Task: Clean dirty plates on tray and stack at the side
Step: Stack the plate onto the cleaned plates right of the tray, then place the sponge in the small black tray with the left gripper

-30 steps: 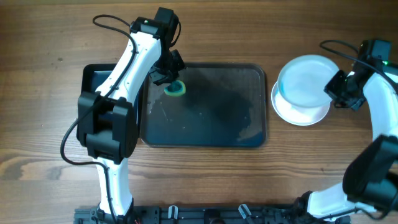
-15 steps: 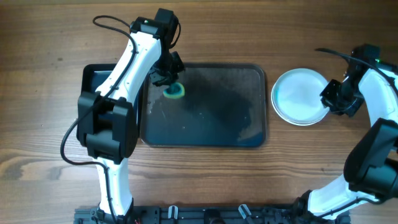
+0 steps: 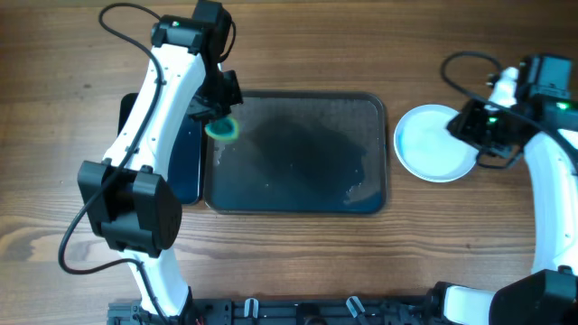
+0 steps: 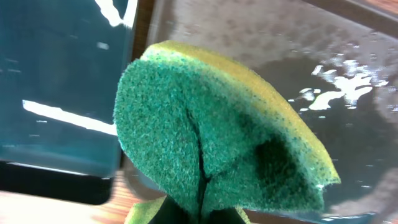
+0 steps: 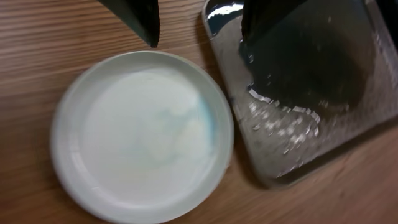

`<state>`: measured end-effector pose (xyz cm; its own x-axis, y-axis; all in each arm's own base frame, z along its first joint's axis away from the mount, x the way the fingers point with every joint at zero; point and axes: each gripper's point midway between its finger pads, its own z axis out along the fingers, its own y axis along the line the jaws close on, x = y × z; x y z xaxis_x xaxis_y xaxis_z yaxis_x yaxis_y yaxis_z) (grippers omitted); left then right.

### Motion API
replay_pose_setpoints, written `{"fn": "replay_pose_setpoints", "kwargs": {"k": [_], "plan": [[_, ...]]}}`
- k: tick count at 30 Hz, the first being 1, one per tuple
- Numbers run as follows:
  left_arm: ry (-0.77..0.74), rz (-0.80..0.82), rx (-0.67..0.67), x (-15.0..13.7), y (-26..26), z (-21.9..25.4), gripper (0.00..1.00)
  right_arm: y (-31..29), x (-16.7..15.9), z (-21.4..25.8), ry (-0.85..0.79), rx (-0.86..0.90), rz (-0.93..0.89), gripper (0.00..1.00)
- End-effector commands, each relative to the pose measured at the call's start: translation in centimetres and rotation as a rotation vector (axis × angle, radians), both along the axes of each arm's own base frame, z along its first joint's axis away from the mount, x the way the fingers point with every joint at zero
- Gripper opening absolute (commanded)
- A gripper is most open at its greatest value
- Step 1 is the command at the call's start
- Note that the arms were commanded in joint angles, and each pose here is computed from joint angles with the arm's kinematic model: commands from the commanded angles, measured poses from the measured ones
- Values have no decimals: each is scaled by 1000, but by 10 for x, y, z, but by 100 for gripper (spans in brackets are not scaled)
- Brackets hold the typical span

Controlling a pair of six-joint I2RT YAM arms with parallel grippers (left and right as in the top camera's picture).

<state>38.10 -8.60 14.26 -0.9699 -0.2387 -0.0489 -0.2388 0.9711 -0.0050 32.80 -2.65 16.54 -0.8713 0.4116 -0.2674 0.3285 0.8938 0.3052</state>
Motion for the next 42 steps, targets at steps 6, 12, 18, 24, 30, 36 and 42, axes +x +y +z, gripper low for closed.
{"fn": "replay_pose_setpoints", "kwargs": {"k": [6,12,18,24,30,36,42], "plan": [[-7,-9,304,3,75,-8,4,60,18,6,-72,-14,198,47],[30,70,307,-3,107,-46,4,68,17,4,-68,-61,230,47],[40,155,302,-9,140,-72,4,68,17,4,-68,-61,230,46],[44,164,293,-10,157,-76,4,68,16,4,-66,-60,230,46],[40,150,294,-11,157,-88,25,68,14,3,-57,-60,231,46],[33,150,265,-11,152,-91,42,68,14,4,-63,-70,259,47],[5,140,250,-10,144,-57,42,70,11,3,-57,-70,284,47]]}}
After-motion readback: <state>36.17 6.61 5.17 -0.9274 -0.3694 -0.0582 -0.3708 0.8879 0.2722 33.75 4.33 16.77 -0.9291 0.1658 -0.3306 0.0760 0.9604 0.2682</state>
